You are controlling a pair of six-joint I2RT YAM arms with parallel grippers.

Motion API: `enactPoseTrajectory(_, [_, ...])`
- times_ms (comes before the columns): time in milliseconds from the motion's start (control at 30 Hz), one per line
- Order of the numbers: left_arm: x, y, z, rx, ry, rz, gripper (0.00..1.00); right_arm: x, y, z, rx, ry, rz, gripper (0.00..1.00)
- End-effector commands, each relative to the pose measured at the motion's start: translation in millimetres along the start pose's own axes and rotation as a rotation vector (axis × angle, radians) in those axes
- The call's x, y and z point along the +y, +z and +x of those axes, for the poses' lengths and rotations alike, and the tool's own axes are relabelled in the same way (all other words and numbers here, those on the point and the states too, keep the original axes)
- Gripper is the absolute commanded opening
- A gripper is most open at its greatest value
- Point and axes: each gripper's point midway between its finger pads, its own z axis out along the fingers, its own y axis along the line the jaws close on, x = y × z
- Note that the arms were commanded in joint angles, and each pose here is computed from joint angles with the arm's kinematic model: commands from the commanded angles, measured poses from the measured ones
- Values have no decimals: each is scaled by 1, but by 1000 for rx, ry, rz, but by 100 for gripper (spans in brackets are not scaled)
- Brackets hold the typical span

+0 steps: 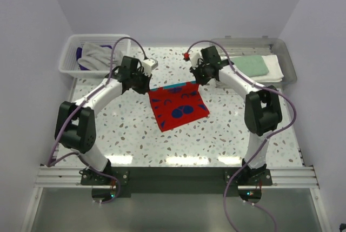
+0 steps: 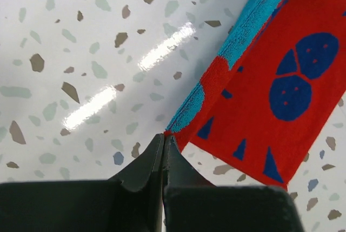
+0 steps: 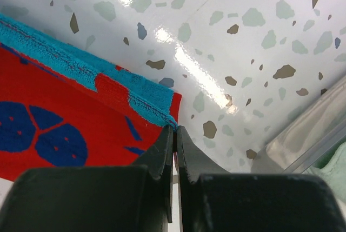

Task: Fold and stack the towels
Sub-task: Fold the towel

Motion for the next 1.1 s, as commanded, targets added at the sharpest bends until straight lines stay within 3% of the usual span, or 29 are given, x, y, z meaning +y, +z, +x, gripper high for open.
enactPoseTrajectory(0, [0,-18,9,2,-60,-54,0,-30,-32,-13,-47,0,146,0])
enactPoseTrajectory(333, [-58,-24,49,78,-129,-5,0,-26,-47,6,-25,-17,173,0])
enactPoseTrajectory(600, [-71,-33,62,77,-193,18,0,-20,-53,19,-53,-82,178,0])
enactPoseTrajectory(1067, [-98,-36,97,143,-311,95,0,8,-68,49,-37,-9,141,0])
